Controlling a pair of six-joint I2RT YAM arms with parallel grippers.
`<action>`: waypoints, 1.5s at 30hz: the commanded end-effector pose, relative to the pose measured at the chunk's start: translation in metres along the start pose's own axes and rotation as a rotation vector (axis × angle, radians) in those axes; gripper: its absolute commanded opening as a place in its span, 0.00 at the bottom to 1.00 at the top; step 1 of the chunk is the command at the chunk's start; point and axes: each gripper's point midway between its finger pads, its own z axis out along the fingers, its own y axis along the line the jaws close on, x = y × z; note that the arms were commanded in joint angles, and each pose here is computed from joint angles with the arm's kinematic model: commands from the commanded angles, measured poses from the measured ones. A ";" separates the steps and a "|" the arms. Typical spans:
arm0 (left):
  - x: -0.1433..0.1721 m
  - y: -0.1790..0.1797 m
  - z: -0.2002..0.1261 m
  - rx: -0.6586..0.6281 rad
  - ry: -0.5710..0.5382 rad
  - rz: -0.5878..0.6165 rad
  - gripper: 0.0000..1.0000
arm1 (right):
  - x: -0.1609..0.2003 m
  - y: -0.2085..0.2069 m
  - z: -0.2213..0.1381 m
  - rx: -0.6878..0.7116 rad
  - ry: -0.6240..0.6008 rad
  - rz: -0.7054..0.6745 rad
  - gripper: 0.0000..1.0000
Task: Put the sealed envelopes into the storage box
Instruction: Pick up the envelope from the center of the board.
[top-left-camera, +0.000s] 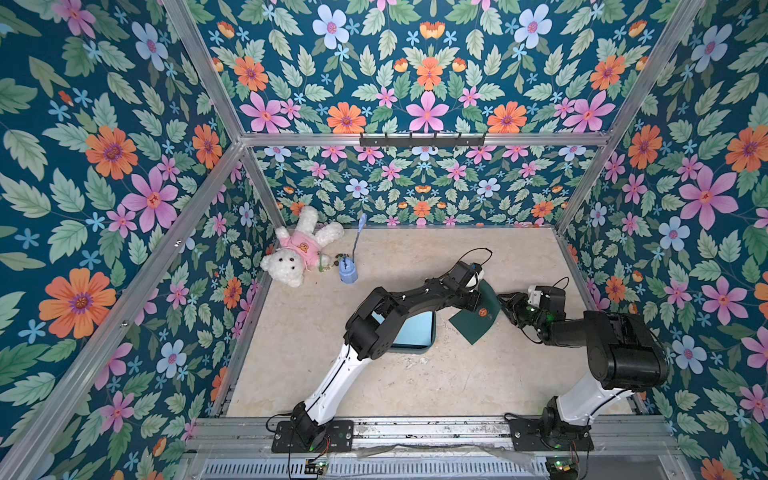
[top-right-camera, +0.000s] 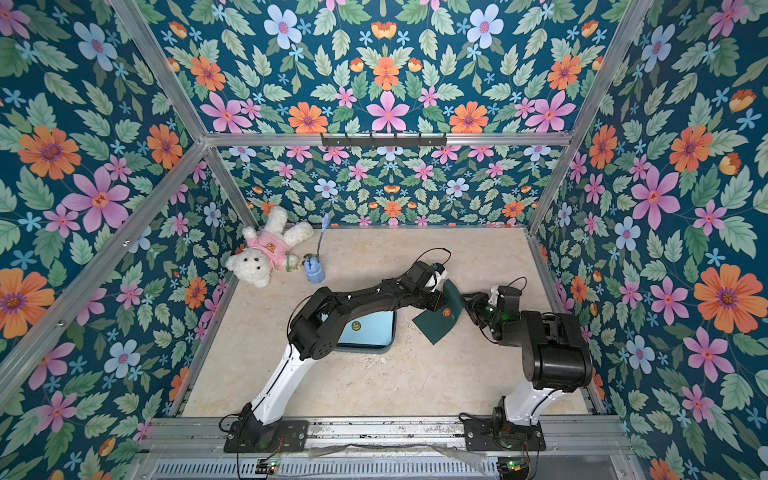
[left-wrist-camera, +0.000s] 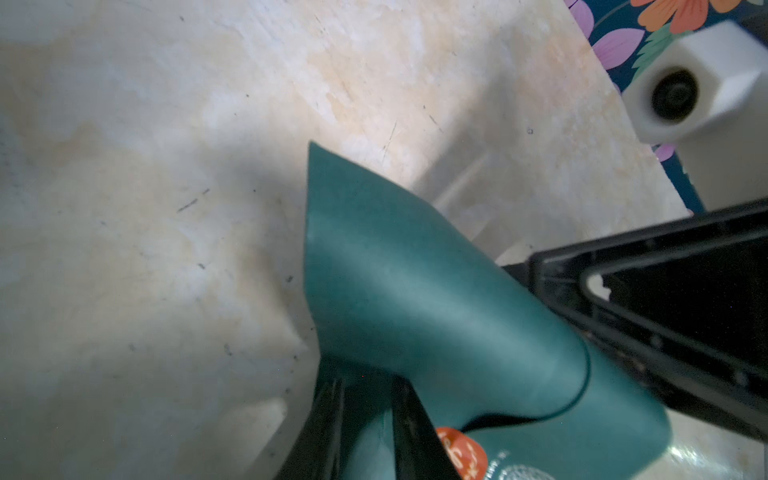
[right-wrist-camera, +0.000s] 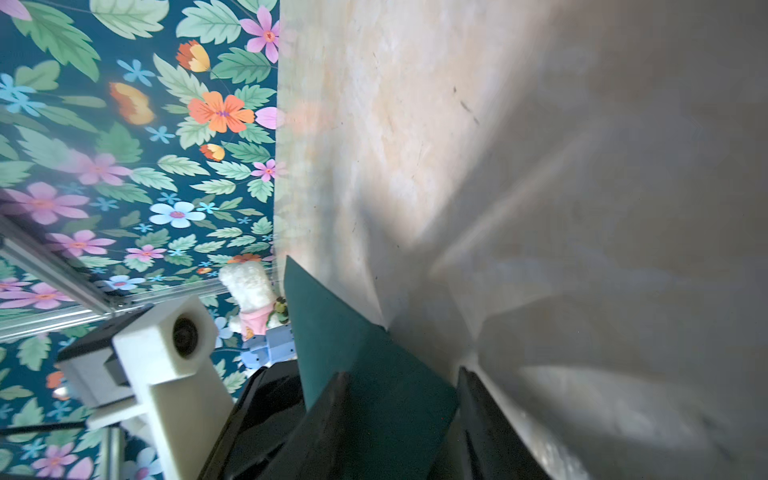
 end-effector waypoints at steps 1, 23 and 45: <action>0.048 0.022 0.005 -0.081 0.158 -0.050 0.28 | 0.015 0.028 -0.005 -0.137 0.081 0.045 0.48; 0.054 0.024 0.008 -0.079 0.168 -0.054 0.28 | 0.018 0.036 -0.025 -0.192 0.009 0.087 0.60; 0.057 0.022 0.006 -0.064 0.163 -0.061 0.28 | 0.015 0.037 -0.048 -0.442 -0.056 0.510 0.74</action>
